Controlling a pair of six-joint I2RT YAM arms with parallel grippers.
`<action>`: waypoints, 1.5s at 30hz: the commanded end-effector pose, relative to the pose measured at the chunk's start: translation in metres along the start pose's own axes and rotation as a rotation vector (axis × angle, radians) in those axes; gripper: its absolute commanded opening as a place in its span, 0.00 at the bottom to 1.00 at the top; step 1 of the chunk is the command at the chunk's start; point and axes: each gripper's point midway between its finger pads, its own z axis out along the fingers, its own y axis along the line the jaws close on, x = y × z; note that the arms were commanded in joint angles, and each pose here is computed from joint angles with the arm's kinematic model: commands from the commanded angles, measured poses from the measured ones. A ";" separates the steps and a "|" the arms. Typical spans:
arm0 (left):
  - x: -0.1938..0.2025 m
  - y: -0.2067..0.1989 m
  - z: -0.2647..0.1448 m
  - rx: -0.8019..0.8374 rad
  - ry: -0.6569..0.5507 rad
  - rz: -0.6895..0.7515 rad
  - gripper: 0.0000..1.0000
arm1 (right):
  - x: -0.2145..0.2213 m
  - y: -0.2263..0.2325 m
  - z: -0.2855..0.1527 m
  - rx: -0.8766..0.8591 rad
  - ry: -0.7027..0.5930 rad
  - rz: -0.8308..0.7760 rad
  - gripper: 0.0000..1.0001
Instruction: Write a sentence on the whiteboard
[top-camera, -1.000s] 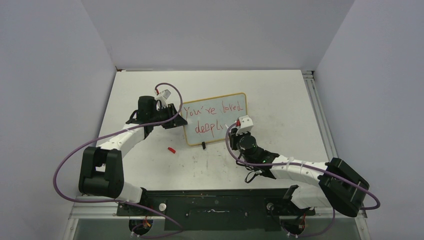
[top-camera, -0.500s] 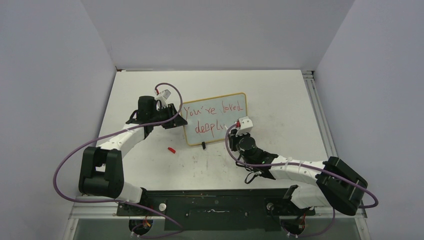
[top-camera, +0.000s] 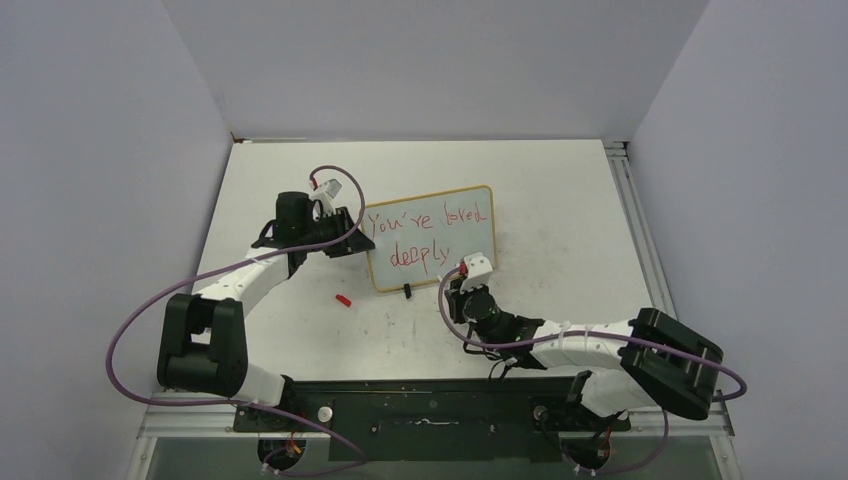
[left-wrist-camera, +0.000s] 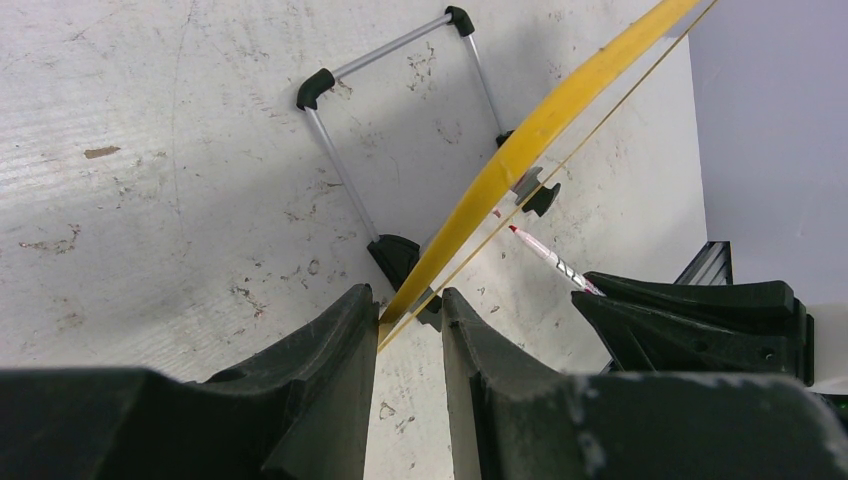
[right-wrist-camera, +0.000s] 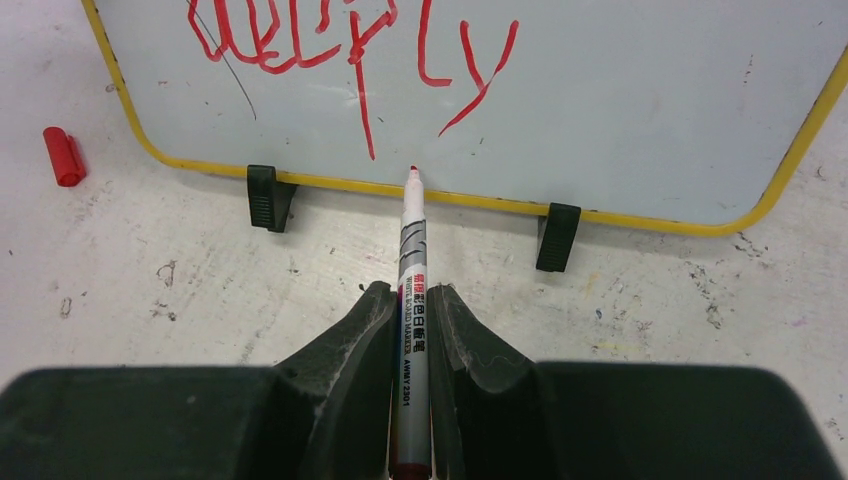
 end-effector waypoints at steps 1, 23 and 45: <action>-0.023 -0.025 -0.009 0.063 -0.060 0.060 0.28 | -0.028 0.003 -0.006 0.023 -0.080 0.053 0.05; -0.023 -0.024 -0.010 0.057 -0.060 0.063 0.28 | -0.051 -0.044 -0.015 0.092 -0.094 0.068 0.05; -0.023 -0.022 -0.008 0.050 -0.058 0.062 0.28 | -0.041 -0.039 0.006 0.097 -0.072 0.031 0.05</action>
